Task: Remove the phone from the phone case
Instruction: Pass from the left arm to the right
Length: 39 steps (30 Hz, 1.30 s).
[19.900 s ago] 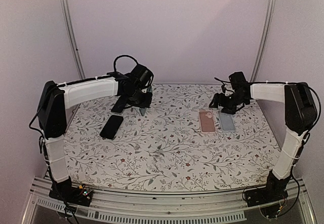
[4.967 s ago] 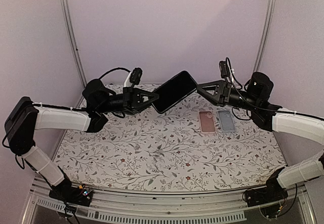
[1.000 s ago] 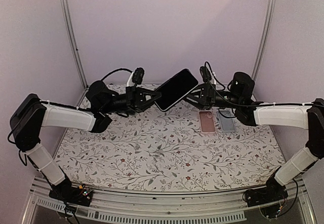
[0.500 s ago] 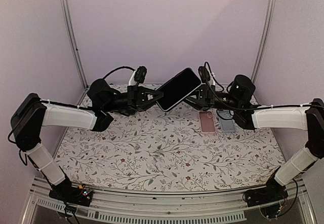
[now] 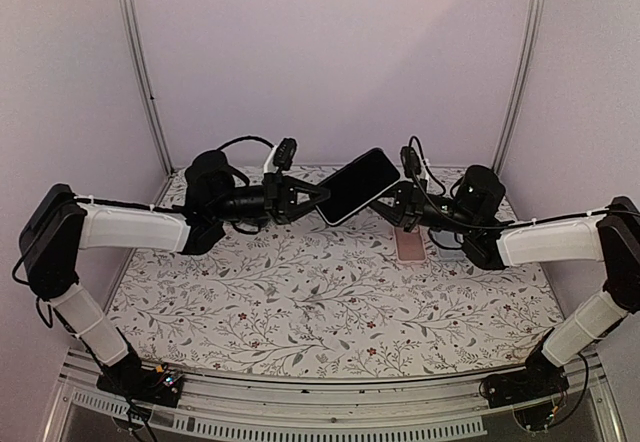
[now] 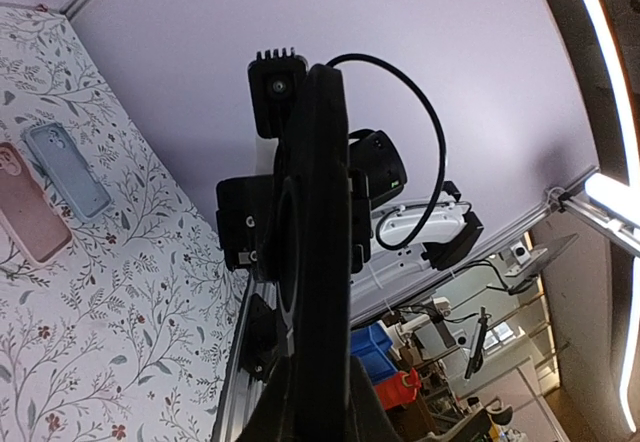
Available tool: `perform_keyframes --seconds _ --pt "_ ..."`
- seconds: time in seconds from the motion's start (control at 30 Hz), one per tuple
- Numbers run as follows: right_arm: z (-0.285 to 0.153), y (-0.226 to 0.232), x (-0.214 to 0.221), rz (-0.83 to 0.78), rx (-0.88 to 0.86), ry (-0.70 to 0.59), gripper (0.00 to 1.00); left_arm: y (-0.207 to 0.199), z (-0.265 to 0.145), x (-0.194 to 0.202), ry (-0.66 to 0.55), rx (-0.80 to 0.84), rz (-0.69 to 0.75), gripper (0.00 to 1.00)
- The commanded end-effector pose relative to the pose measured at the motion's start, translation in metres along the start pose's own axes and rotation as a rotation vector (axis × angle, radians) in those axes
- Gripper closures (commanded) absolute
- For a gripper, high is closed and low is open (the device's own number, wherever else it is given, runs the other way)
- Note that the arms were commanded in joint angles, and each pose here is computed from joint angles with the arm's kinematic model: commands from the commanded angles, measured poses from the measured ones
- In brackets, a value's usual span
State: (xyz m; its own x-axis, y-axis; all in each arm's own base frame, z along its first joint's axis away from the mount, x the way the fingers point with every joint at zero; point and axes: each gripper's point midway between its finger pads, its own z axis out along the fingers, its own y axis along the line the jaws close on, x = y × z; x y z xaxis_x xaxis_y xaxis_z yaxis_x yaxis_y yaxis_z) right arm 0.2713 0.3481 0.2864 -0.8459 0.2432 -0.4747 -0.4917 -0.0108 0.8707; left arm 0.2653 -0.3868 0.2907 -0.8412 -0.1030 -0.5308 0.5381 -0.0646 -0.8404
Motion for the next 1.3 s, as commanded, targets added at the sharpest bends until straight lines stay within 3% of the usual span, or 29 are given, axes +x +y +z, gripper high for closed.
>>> perform_keyframes --seconds 0.0,0.5,0.7,1.07,1.27 --pt "0.004 0.02 -0.008 -0.046 -0.061 -0.063 1.0 0.014 0.007 0.014 0.048 -0.127 0.0 0.89" --pt "-0.004 -0.016 0.006 0.052 0.045 -0.06 1.0 0.037 -0.003 0.007 0.062 -0.34 0.088 0.44" --pt "-0.003 -0.03 0.011 0.102 0.086 -0.049 1.0 0.038 -0.009 0.002 0.062 -0.4 0.137 0.32" --pt "-0.003 -0.052 0.014 0.177 0.169 -0.047 1.0 0.05 -0.031 -0.006 0.068 -0.627 0.244 0.25" --pt "0.0 -0.06 0.013 0.196 0.22 -0.035 1.0 0.049 -0.021 -0.004 0.123 -0.735 0.355 0.19"
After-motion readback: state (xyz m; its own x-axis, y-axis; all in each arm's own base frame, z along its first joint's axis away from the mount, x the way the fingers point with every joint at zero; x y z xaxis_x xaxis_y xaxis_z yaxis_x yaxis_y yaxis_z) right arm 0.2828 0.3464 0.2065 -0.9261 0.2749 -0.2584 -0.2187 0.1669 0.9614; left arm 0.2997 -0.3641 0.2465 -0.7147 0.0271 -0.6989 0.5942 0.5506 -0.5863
